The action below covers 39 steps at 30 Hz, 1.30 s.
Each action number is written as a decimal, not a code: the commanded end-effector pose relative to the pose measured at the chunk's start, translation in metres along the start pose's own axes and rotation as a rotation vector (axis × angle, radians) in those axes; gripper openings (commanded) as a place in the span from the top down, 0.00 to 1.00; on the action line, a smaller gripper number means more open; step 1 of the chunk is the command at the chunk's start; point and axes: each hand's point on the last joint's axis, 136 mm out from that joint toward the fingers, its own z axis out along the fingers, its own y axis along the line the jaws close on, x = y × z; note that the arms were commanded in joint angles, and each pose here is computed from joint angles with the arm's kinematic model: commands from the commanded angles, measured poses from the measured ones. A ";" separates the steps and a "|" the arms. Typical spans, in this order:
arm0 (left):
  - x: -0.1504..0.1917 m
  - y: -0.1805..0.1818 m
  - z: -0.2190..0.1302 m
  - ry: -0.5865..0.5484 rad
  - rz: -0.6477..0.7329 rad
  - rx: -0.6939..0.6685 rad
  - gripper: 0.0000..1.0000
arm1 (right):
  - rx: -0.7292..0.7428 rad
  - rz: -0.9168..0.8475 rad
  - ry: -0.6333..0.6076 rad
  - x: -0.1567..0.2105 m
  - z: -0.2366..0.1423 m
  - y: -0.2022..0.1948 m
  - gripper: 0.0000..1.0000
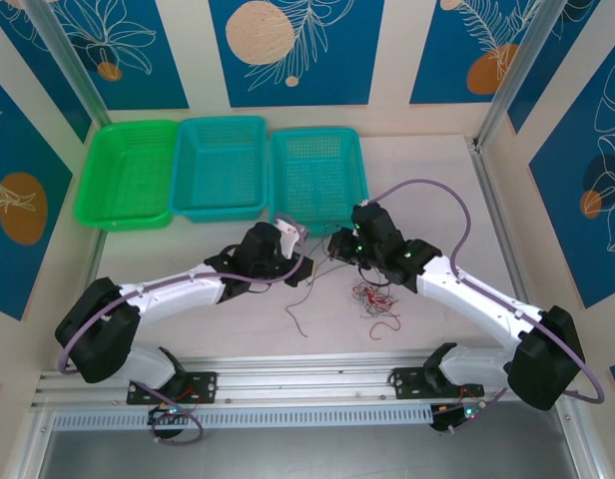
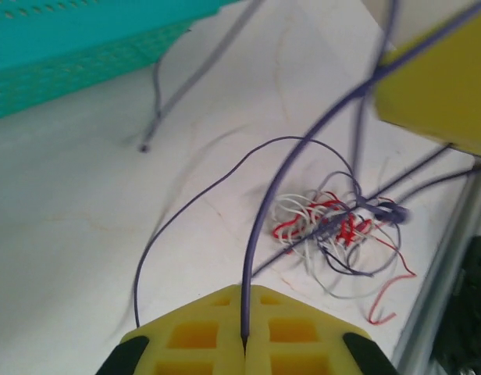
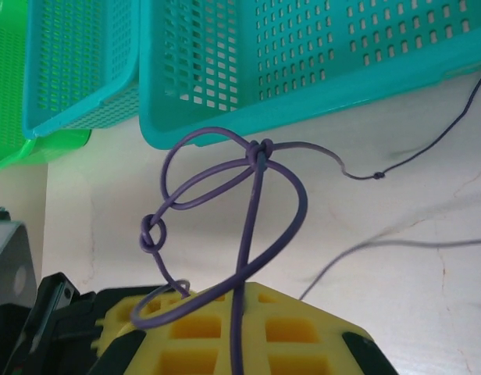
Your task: Untangle the cables
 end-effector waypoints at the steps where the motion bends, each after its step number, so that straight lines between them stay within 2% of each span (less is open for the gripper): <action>1: -0.011 0.027 -0.016 -0.051 -0.008 -0.131 1.00 | 0.081 0.034 -0.055 -0.011 -0.015 -0.017 1.00; 5: -0.029 0.061 -0.068 -0.119 -0.064 -0.282 1.00 | 0.365 0.117 -0.159 -0.027 -0.042 -0.096 1.00; 8: -0.046 0.078 -0.121 -0.187 -0.080 -0.370 1.00 | 0.456 0.160 -0.189 -0.033 -0.057 -0.138 1.00; 10: -0.056 0.080 -0.150 -0.225 -0.066 -0.398 1.00 | 0.485 0.165 -0.194 -0.035 -0.064 -0.151 1.00; 15: -0.066 0.085 -0.183 -0.239 -0.042 -0.468 1.00 | 0.545 0.161 -0.219 -0.044 -0.076 -0.163 1.00; 19: -0.069 0.105 -0.212 -0.262 -0.063 -0.596 1.00 | 0.639 0.282 -0.286 -0.052 -0.100 -0.195 1.00; 22: -0.071 0.121 -0.237 -0.288 -0.103 -0.670 1.00 | 0.624 0.373 -0.324 -0.060 -0.115 -0.216 1.00; 28: -0.078 0.128 -0.258 -0.328 -0.144 -0.693 1.00 | 0.649 0.431 -0.412 -0.077 -0.150 -0.230 1.00; 32: -0.079 0.134 -0.270 -0.341 -0.165 -0.738 1.00 | 0.571 0.599 -0.525 -0.086 -0.179 -0.240 1.00; 34: -0.086 0.123 -0.266 -0.344 -0.145 -0.669 1.00 | 0.480 0.637 -0.560 -0.094 -0.186 -0.233 1.00; 37: -0.104 0.094 -0.255 -0.374 -0.118 -0.493 1.00 | 0.245 0.575 -0.510 -0.109 -0.174 -0.189 1.00; 39: -0.115 0.079 -0.249 -0.400 -0.101 -0.391 1.00 | 0.068 0.489 -0.467 -0.121 -0.168 -0.143 1.00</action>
